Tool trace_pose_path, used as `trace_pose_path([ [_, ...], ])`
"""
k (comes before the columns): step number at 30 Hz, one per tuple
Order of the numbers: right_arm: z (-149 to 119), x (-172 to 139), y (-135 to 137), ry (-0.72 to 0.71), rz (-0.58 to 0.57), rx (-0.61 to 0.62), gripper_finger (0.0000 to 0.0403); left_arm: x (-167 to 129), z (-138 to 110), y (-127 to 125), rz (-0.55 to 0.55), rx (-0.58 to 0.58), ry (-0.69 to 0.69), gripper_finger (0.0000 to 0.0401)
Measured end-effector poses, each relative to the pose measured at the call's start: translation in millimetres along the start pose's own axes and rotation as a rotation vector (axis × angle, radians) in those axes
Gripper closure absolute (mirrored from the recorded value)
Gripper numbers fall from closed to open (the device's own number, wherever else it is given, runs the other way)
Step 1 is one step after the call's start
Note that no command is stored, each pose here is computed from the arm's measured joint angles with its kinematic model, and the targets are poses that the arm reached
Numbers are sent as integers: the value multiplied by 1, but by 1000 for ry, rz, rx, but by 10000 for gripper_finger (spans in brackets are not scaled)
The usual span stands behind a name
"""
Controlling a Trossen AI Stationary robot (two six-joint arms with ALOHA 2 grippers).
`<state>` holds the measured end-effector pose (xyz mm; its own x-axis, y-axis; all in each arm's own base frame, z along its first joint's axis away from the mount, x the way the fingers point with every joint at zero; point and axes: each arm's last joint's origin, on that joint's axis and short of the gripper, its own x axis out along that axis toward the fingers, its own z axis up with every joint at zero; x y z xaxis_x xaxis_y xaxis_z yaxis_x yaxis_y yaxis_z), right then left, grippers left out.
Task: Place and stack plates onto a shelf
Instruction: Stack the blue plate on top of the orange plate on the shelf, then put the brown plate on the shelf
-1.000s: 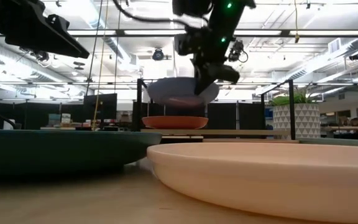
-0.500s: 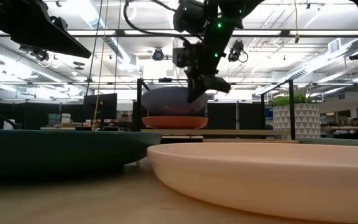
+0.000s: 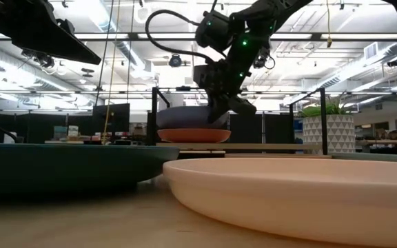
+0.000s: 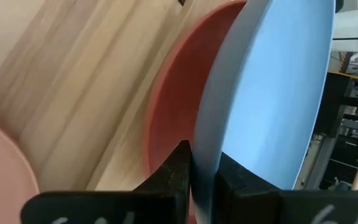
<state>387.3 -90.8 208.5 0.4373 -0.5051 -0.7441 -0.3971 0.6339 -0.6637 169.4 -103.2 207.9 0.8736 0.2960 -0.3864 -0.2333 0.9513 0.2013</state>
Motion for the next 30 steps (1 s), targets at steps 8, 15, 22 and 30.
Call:
trace_pose_path([
  [8, -3, 4, 4, -13, 22, 23, 332, 0, 0, 0, 0, 0, 0, 221],
  [15, -6, 6, 2, -6, 23, 68, 312, 0, 0, 0, 0, 5, 0, 221],
  [22, 4, -8, 3, 6, 54, 67, 297, 0, 0, 0, 0, 5, 0, 221],
  [30, 11, -26, 0, 84, 66, 97, 293, 0, 0, 0, -2, 1, 0, 221],
])
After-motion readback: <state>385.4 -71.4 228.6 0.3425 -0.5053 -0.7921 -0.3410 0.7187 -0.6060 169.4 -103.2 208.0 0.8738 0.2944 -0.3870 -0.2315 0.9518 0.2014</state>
